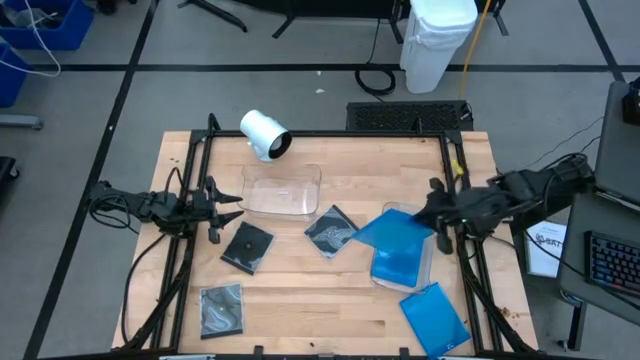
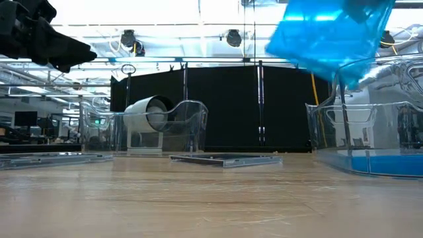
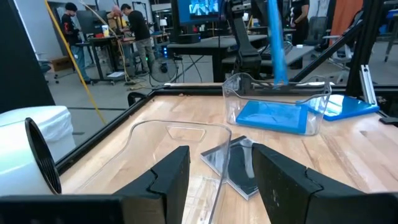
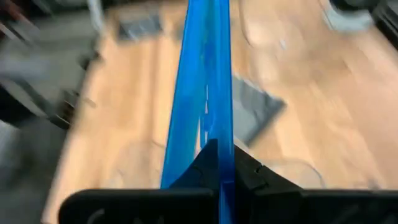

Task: Pick & place jewel cases by type
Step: Put the left blue cd case into the right transparent bin

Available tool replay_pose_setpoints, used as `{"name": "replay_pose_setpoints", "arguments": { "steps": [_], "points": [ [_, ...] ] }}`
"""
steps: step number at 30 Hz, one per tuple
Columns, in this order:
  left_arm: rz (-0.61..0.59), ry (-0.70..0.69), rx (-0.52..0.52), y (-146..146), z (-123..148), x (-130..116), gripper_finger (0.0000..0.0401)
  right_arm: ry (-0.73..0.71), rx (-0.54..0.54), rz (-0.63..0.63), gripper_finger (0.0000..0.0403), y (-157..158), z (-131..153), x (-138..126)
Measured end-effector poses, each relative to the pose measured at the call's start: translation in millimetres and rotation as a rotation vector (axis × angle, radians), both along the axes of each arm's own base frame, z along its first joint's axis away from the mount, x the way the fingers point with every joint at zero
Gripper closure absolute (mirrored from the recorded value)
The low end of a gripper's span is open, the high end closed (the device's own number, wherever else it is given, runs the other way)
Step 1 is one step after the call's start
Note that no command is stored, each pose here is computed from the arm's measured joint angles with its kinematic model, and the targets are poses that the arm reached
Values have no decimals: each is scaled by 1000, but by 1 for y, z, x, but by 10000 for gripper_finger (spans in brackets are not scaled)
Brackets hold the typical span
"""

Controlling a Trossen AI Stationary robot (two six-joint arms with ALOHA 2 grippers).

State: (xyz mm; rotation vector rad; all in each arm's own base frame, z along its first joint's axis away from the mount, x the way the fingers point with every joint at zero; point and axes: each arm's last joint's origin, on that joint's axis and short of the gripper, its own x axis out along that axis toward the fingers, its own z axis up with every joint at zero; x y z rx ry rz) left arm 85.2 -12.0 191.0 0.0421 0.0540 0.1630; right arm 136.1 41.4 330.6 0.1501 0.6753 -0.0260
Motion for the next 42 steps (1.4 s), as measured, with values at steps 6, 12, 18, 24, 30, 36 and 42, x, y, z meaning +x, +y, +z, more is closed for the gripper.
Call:
{"name": "replay_pose_setpoints", "arguments": {
  "steps": [6, 12, 18, 24, 30, 36, 42],
  "points": [
    [0, 0, 0, 0, 0, 0, 222, 244, -48, -73, 403, 5, 13, 16],
    [0, -1, 0, 0, 0, 0, 222, 315, -43, -113, 403, 6, 22, 18],
    [0, -1, 0, 0, 0, 0, 222, 429, -87, -196, 403, 1, 17, 7],
    [0, -1, 0, 0, 0, 0, 222, 472, -114, -255, 403, -1, 7, 5],
    [0, -1, 0, 0, 0, 0, 222, 524, -141, -254, 403, 0, -18, 8],
    [0, 0, 0, 0, 0, 0, 222, 539, -159, -239, 403, 1, -46, 13],
    [0, 0, 0, 0, 0, 0, 222, 522, -165, -238, 403, 2, -61, 17]
  ]
}}
